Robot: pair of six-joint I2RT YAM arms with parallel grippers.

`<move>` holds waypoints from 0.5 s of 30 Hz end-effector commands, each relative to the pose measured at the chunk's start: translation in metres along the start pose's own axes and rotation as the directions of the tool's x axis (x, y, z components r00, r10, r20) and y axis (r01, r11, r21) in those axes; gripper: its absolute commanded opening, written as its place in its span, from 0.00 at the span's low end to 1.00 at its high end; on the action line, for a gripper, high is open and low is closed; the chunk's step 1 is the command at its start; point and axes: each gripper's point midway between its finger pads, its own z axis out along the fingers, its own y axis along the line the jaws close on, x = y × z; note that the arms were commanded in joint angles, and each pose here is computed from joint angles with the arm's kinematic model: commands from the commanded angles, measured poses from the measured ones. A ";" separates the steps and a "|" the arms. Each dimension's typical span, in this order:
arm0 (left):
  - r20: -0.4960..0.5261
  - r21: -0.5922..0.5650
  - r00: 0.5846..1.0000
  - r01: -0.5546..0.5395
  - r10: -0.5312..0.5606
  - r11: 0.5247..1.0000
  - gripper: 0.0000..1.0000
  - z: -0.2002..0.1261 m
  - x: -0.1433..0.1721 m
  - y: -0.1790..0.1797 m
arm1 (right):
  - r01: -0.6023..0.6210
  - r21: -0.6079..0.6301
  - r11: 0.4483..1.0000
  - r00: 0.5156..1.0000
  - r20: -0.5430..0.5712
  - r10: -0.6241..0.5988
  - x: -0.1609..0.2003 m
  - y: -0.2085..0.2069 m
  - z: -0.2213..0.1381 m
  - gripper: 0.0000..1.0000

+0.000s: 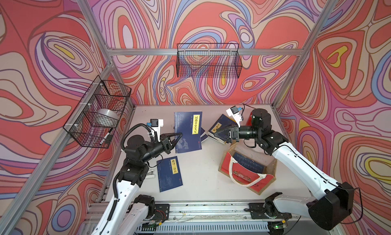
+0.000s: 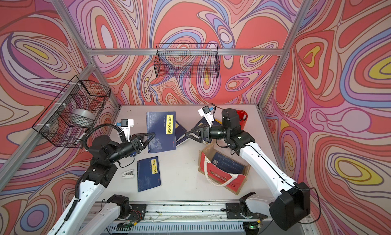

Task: Put the books into the canvas bag
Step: Pick up the book from the book.

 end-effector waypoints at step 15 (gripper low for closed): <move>0.289 0.361 0.948 0.022 -0.135 0.932 0.00 -0.022 -0.048 -0.058 | -0.003 -0.131 0.991 0.996 0.089 0.015 -0.025 0.015 0.059 0.98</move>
